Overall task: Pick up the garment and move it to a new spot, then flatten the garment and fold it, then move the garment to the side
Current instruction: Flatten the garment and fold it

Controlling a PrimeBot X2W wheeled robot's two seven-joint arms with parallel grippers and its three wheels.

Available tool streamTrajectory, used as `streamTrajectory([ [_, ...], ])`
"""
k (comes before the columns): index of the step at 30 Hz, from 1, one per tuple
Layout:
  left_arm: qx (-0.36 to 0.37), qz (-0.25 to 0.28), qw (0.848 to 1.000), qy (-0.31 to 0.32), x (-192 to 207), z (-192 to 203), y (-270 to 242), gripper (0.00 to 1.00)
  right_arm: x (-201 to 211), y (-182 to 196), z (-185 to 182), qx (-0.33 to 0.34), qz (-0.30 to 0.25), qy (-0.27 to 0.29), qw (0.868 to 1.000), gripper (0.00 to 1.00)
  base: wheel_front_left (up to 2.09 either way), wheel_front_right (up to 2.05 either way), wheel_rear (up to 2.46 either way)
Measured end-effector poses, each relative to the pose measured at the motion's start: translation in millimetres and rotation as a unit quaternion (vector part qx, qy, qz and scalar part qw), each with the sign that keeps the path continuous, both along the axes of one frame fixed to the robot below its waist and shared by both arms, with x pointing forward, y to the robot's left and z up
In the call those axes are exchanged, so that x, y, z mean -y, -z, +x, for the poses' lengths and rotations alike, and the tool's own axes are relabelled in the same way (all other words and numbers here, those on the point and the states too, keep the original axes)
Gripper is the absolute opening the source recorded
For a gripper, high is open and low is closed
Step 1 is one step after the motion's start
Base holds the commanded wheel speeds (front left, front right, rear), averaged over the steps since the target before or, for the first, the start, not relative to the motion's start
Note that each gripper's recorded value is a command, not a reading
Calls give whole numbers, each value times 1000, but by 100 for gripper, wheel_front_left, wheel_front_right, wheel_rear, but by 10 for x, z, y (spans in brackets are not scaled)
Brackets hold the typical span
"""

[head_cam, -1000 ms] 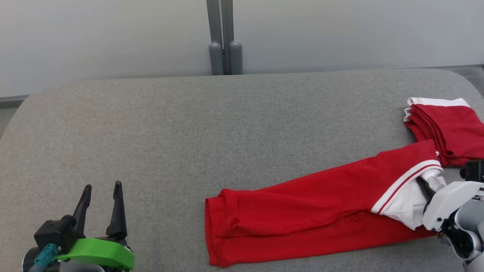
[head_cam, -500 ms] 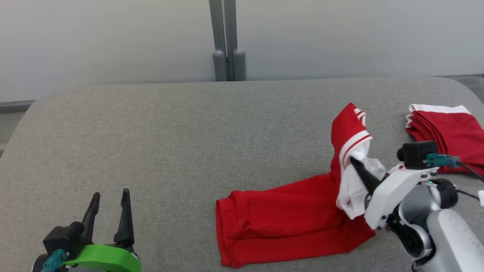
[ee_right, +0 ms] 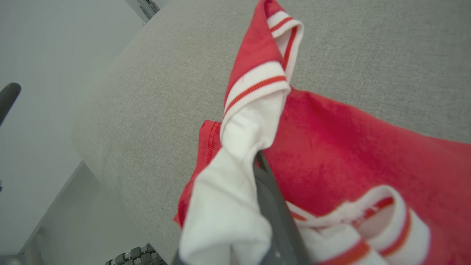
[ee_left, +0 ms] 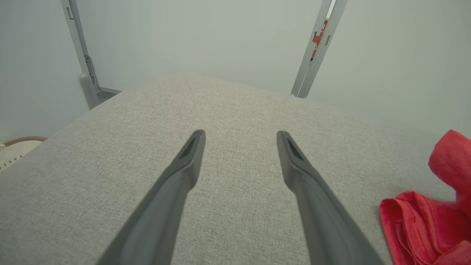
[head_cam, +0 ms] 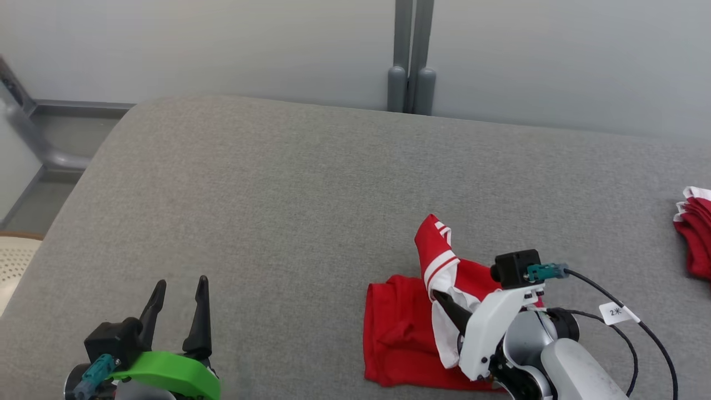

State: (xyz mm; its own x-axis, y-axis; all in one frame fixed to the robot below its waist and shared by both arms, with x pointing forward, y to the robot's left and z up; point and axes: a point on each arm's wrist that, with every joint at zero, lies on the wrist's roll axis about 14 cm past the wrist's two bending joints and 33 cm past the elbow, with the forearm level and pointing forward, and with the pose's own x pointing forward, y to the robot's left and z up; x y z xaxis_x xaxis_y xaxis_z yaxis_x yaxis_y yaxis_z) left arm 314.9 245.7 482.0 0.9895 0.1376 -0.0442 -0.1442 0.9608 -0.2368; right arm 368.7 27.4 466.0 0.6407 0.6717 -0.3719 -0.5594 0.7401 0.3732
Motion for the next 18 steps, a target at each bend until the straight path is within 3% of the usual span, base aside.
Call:
streamTrajectory([
  [2, -4, -1, 1000, -10, -62, -44, 26, 100, -81, 48, 10, -5, -1, -8, 1000, 0, 0, 0, 0],
  [4, -6, -1, 1000, -19, -113, -80, 41, 100, -160, 121, -5, -13, -8, -21, 1000, 20, 0, 0, 0],
  [5, -7, -1, 1000, -21, -125, -90, 47, 100, -185, 142, -12, -16, -9, -24, 1000, 51, 0, 0, 0],
  [6, -8, -1, 1000, -23, -135, -97, 56, 100, -213, 176, -28, -21, -11, -28, 999, 90, 0, 0, 0],
  [7, -10, -1, 1000, -24, -143, -100, 67, 100, -245, 199, -51, -24, -12, -34, 999, 100, 0, 0, 0],
  [12, -9, -1, 1000, -21, -123, -61, 66, 100, -344, 48, -77, -7, 22, -39, 999, 100, 0, 0, 0],
  [18, 5, 1, 1000, -8, -53, 38, -15, 100, -104, -495, 98, 70, 89, 3, 994, 100, 0, 0, 0],
])
